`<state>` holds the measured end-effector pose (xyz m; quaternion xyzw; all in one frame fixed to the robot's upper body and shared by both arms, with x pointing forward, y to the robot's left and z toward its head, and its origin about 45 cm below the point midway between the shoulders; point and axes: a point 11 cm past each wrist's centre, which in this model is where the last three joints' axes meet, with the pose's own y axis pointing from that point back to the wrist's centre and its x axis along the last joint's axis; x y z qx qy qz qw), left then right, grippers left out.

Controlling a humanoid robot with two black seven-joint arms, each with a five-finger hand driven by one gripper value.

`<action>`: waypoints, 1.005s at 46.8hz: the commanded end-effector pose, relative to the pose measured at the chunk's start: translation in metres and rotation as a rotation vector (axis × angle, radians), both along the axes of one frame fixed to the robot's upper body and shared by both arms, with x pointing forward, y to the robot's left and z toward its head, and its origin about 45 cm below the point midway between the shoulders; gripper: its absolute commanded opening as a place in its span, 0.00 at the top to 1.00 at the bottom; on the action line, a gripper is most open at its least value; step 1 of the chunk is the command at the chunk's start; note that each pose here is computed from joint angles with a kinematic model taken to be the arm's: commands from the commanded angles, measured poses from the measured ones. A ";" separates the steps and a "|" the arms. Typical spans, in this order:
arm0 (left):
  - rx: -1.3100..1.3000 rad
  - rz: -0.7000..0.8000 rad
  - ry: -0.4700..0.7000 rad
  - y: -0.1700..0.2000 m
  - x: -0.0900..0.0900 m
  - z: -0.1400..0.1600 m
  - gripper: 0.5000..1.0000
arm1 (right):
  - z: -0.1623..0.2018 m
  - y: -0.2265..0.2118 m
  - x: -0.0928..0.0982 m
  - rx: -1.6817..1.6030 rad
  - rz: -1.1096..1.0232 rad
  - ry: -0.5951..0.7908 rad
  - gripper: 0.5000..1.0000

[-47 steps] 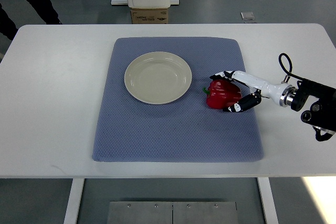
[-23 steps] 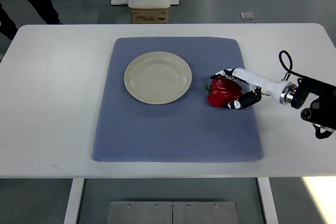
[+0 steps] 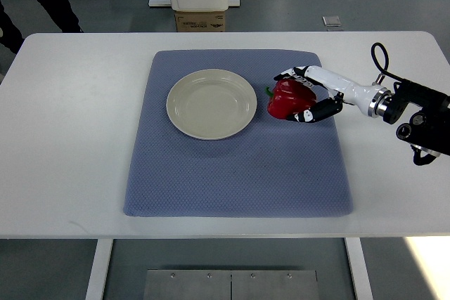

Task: Place red pepper on plate with right hand
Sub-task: 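Lift the pepper with the right hand and carry it over the plate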

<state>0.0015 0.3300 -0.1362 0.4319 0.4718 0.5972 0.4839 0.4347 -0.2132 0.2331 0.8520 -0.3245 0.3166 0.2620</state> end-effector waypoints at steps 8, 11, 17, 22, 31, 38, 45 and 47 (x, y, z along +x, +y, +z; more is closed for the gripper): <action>0.000 0.000 0.000 0.000 0.000 0.000 0.00 | 0.010 0.019 0.006 0.000 0.013 -0.012 1.00; 0.000 0.000 0.000 0.000 0.000 0.000 0.00 | 0.012 0.027 0.008 0.001 0.020 -0.014 1.00; 0.000 0.000 0.000 0.000 0.000 0.000 0.00 | 0.017 0.048 0.010 0.017 0.032 -0.014 1.00; 0.000 0.000 0.000 0.000 0.000 0.000 0.00 | 0.019 0.063 0.010 0.027 0.037 -0.009 1.00; 0.000 0.000 0.000 0.000 0.000 0.000 0.00 | 0.027 0.097 0.011 0.028 0.048 0.008 1.00; 0.000 0.000 0.000 0.000 0.000 0.000 0.00 | 0.032 0.117 0.010 0.021 0.058 0.018 1.00; 0.000 0.000 0.000 0.000 0.000 0.000 0.00 | 0.032 0.136 0.009 0.005 0.061 0.028 1.00; 0.000 0.000 0.000 0.000 0.000 0.000 0.00 | 0.031 0.141 0.009 0.004 0.053 0.036 1.00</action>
